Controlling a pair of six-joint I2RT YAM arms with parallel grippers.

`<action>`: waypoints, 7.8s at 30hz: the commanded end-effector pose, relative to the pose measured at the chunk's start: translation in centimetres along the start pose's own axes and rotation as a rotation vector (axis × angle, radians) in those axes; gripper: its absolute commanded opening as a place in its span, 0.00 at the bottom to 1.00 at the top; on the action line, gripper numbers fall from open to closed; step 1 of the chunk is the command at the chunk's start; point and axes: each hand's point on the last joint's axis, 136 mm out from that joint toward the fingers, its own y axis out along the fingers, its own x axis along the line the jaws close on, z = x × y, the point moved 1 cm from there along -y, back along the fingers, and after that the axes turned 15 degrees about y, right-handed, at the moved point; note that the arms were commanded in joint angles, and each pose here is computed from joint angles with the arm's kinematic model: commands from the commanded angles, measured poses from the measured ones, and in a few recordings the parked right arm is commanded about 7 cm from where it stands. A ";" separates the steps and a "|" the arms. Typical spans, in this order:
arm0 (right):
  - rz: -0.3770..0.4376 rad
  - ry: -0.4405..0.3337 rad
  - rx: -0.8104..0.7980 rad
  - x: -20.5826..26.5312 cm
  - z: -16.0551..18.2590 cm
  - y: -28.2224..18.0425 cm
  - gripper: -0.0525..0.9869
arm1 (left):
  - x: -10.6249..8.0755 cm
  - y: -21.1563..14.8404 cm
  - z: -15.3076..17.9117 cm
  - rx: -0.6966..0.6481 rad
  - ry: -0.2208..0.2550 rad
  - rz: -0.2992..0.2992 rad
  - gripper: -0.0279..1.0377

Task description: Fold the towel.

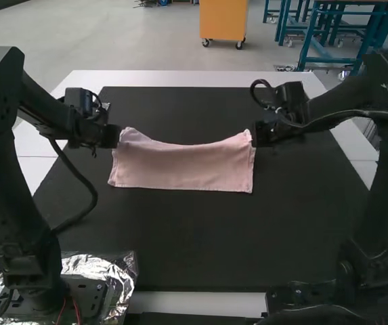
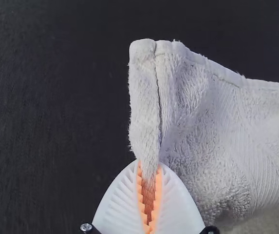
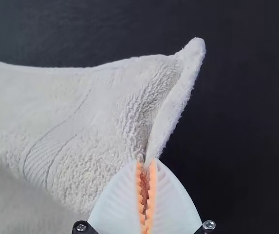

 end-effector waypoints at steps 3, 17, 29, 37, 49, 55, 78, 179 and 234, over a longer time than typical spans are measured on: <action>-0.011 0.035 -0.029 0.1 -0.2 -2.2 0.02 | 0.4 -1.9 -0.4 -0.022 0.014 -0.027 0.05; 0.000 0.108 0.094 -0.9 6.4 -3.3 0.02 | -1.1 -3.8 3.7 0.051 -0.019 -0.011 0.05; 0.032 0.129 0.218 -2.0 12.3 -2.4 0.03 | -3.5 -4.4 9.6 0.086 -0.022 -0.028 0.05; 0.043 0.138 0.220 -1.8 11.2 -2.4 0.79 | -3.5 -4.6 9.9 0.072 -0.040 -0.035 0.92; 0.030 0.100 0.130 -0.2 7.4 -2.9 0.92 | -1.1 -5.7 3.7 -0.071 -0.084 -0.090 0.94; 0.041 0.102 0.175 -0.8 9.2 -1.5 0.92 | -0.8 -5.8 3.0 -0.081 -0.090 -0.094 0.94; 0.026 0.014 0.280 -1.0 15.0 1.9 0.03 | -0.9 -5.8 3.3 -0.069 -0.104 -0.089 0.94; -0.516 -0.118 0.131 20.8 12.4 10.0 0.03 | 7.9 -8.5 1.7 -0.095 -0.102 -0.493 0.93; -0.275 0.008 -0.777 9.2 -1.0 -38.6 0.93 | -6.5 -41.0 -10.2 -0.982 0.011 -0.247 0.93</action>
